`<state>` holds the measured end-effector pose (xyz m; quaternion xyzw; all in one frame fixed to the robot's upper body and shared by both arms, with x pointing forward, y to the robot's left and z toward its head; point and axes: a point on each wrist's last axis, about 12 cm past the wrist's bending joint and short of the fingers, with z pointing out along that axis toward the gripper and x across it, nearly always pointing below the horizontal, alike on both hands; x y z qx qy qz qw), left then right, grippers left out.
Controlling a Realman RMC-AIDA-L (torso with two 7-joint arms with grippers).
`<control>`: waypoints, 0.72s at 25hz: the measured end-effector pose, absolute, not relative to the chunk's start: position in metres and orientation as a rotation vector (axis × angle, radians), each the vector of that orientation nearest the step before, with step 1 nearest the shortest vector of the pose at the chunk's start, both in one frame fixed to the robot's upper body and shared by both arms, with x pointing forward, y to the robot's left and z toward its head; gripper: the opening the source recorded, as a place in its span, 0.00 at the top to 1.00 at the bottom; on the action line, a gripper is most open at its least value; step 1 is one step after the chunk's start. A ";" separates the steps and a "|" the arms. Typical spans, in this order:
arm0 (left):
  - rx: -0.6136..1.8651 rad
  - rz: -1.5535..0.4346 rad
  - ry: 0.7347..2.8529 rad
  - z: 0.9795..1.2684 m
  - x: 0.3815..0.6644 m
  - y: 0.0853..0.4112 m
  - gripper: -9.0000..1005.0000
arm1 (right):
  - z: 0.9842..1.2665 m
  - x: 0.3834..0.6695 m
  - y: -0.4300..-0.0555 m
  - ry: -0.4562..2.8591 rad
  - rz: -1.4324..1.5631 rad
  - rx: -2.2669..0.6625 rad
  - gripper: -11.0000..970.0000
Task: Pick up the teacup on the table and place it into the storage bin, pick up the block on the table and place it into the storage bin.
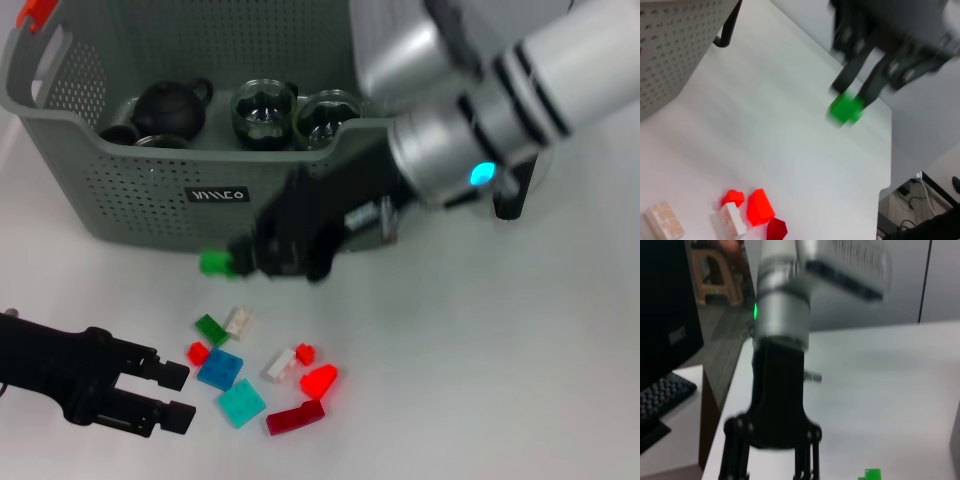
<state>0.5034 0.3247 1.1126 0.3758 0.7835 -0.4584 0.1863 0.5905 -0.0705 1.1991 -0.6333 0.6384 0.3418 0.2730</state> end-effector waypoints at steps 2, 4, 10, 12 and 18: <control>1.064 -1.295 2.202 1.113 0.503 0.324 0.32 | 1.218 0.594 -0.072 1.692 0.919 -1.685 0.87; 1.075 -1.300 2.195 1.113 0.503 0.323 0.32 | 1.232 0.600 -0.074 1.681 0.908 -1.661 0.87; 1.089 -1.301 2.195 1.113 0.503 0.323 0.32 | 1.264 0.633 -0.085 1.719 0.769 -1.531 0.87; 1.091 -1.300 2.196 1.113 0.503 0.322 0.32 | 1.266 0.638 -0.086 1.729 0.743 -1.512 0.86; 1.092 -1.297 2.197 1.113 0.503 0.322 0.32 | 1.261 0.657 -0.089 1.806 0.623 -1.391 0.83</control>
